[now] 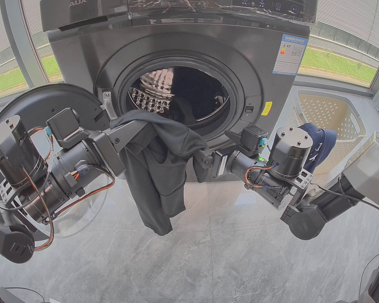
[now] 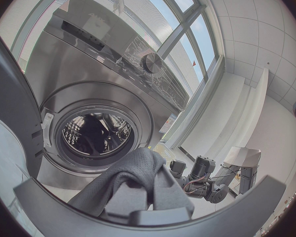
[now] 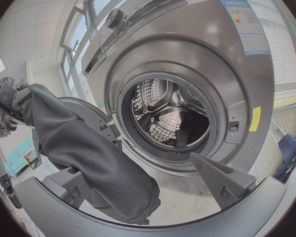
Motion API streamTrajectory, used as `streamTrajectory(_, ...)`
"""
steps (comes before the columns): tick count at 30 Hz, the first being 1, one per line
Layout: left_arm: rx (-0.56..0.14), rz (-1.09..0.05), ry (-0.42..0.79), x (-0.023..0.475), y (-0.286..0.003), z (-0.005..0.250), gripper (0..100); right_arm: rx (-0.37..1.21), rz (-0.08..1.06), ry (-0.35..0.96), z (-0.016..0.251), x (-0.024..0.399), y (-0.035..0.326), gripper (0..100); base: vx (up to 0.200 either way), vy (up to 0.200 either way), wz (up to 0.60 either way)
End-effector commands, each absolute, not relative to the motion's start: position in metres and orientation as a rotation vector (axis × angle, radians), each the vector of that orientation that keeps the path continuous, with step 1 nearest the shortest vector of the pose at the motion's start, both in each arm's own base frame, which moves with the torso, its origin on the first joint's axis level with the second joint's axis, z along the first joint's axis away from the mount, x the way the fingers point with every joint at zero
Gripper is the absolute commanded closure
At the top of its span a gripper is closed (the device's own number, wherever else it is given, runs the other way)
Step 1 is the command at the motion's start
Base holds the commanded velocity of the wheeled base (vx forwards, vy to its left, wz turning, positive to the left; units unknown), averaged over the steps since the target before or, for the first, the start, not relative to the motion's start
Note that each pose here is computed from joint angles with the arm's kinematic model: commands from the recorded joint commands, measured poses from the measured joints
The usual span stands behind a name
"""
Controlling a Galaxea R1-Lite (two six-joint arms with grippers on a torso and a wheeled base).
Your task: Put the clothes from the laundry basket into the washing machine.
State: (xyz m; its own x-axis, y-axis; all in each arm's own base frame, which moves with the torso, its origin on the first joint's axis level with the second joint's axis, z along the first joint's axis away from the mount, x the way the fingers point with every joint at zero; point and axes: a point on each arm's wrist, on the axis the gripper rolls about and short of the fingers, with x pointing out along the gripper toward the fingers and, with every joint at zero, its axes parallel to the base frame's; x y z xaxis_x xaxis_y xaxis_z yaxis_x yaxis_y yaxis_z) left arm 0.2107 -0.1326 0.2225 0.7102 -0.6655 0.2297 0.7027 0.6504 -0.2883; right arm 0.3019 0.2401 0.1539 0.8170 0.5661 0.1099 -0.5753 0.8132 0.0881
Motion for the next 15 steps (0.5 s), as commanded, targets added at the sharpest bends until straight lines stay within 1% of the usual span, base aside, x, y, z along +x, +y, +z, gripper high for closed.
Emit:
streamTrajectory(1, -0.374, -0.780, -0.105, 0.210, -0.133, 0.222, 100, 0.122, 0.645, -0.081, 0.150, 0.303, 0.258, 0, 0.000, 0.000, 0.00)
streamTrajectory(9, -0.372, -0.774, -0.107, 0.211, -0.132, 0.222, 100, 0.127, 0.683, -0.099, 0.149, 0.303, 0.277, 0, 0.000, 0.000, 0.00)
streamTrajectory(13, -0.372, -0.771, -0.106, 0.213, -0.132, 0.222, 100, 0.123, 0.689, -0.089, 0.147, 0.299, 0.275, 0, 0.000, 0.000, 0.00)
streamTrajectory(15, -0.372, -0.771, -0.106, 0.213, -0.132, 0.222, 100, 0.114, 0.687, -0.067, 0.141, 0.296, 0.272, 0, 0.000, 0.000, 0.00)
